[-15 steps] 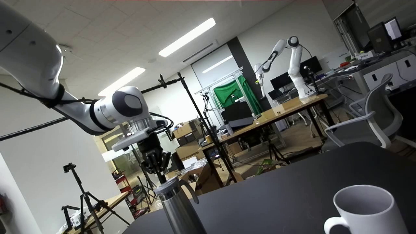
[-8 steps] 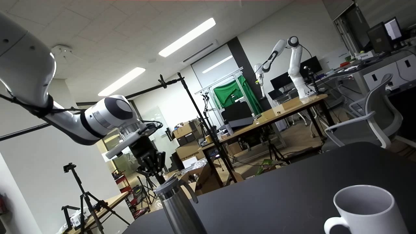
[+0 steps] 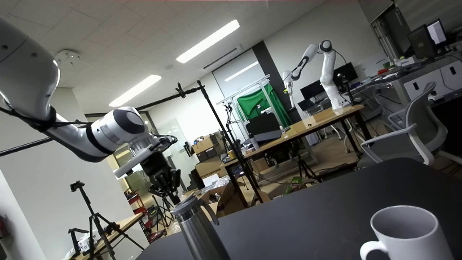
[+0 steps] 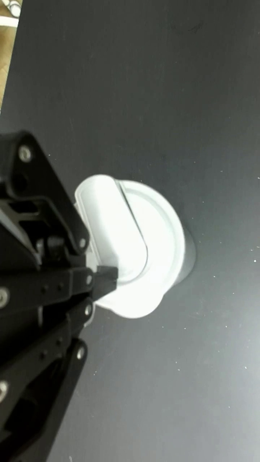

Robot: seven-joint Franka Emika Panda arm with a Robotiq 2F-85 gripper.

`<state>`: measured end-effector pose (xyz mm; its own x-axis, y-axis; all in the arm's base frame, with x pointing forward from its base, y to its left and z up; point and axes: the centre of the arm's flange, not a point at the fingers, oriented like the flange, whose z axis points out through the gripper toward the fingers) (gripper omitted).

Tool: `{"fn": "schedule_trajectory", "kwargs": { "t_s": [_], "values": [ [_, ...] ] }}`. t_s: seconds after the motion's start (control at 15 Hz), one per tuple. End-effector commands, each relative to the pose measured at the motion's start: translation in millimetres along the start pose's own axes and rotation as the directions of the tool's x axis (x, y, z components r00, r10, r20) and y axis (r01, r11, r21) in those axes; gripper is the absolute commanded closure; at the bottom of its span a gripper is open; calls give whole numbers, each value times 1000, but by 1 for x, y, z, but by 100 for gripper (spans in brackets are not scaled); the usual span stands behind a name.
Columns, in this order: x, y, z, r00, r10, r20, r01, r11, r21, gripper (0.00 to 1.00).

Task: Push the lid to open the bottle on the table

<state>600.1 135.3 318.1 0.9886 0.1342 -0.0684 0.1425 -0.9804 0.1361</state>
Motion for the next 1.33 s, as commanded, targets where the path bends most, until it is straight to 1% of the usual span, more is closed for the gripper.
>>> {"fn": "schedule_trajectory", "kwargs": {
  "t_s": [0.0, 0.47, 0.53, 0.6, 0.67, 0.93, 1.27],
  "values": [
    [1, 17, -24, 998, 67, -12, -66, 997, 29, 100],
    [-20, 55, -73, 989, 136, -55, -132, 989, 70, 100],
    [-24, 60, -79, 990, 129, -47, -126, 990, 67, 74],
    [-28, 63, -84, 989, 142, -41, -139, 988, 61, 72],
    [-32, 65, -87, 989, 143, -32, -141, 988, 60, 67],
    [-48, 71, -98, 988, 155, -3, -154, 986, 56, 39],
    [-61, 74, -107, 989, 143, 42, -145, 989, 38, 7]
  ]
}}
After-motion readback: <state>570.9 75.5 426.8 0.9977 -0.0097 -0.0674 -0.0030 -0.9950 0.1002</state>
